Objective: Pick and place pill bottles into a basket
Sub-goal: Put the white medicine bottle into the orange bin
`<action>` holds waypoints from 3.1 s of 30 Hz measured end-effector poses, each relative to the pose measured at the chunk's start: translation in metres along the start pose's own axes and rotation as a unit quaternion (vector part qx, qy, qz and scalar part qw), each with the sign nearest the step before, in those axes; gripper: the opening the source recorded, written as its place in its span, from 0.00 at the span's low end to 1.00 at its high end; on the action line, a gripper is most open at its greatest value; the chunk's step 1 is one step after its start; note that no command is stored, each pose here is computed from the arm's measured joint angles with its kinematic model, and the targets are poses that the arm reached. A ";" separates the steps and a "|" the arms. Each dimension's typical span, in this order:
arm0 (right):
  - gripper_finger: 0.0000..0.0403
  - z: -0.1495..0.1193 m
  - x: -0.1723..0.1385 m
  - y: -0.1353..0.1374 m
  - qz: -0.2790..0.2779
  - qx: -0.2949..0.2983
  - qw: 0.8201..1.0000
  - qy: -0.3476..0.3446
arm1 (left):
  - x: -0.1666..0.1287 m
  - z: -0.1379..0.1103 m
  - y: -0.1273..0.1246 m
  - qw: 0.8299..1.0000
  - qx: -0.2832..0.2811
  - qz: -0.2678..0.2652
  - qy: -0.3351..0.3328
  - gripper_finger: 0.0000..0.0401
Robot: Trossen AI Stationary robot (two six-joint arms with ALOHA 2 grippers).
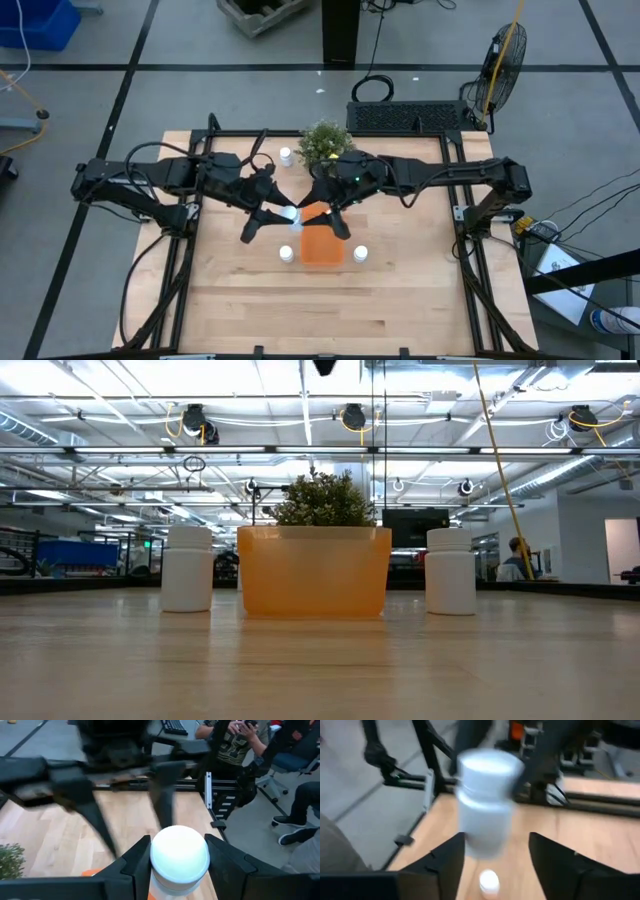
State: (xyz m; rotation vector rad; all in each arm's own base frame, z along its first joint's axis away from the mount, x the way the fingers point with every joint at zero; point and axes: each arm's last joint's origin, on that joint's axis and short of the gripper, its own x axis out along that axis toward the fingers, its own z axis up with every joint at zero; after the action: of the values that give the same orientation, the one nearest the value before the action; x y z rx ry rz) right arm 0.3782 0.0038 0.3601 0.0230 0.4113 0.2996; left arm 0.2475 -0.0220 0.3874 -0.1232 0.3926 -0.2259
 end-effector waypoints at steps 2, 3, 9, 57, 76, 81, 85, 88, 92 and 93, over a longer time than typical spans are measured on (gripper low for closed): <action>0.61 -0.002 -0.010 0.001 -0.032 0.003 0.999 0.026 | 0.000 0.000 0.001 1.000 0.000 0.001 0.001 0.40; 0.63 -0.002 -0.018 0.001 -0.044 0.004 0.998 0.039 | 0.000 0.000 0.001 1.000 0.000 0.005 0.001 0.40; 0.77 -0.005 -0.065 -0.001 -0.128 0.021 0.986 0.105 | 0.013 -0.004 0.005 0.999 0.025 0.027 0.019 0.40; 0.78 -0.035 -0.113 0.013 -0.142 0.040 0.989 0.021 | 0.119 -0.147 0.079 0.988 0.017 0.120 0.096 0.40; 0.78 -0.034 -0.113 0.013 -0.142 0.048 0.989 0.014 | 0.127 -0.184 0.094 0.989 -0.004 0.121 0.090 0.40; 0.78 -0.033 -0.113 0.013 -0.142 0.051 0.988 0.012 | 0.133 -0.190 0.096 0.989 -0.007 0.115 0.095 0.40; 0.78 -0.033 -0.113 0.013 -0.142 0.049 0.989 0.012 | 0.134 -0.192 0.096 0.988 -0.013 0.112 0.101 0.40; 0.78 -0.033 -0.113 0.013 -0.142 0.048 0.989 0.012 | 0.133 -0.192 0.097 0.988 -0.025 0.115 0.100 0.41; 0.78 -0.033 -0.113 0.013 -0.141 0.046 0.989 0.012 | 0.131 -0.189 0.099 0.988 -0.043 0.121 0.091 0.62; 0.78 -0.033 -0.113 0.013 -0.141 0.046 0.989 0.012 | 0.129 -0.188 0.098 0.987 -0.049 0.124 0.089 0.68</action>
State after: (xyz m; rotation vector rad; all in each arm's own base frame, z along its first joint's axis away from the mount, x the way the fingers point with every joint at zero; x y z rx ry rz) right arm 0.2623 -0.0178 0.3748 0.0509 0.4466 0.0022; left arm 0.3094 0.0277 0.1521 -0.1505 0.5915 0.0292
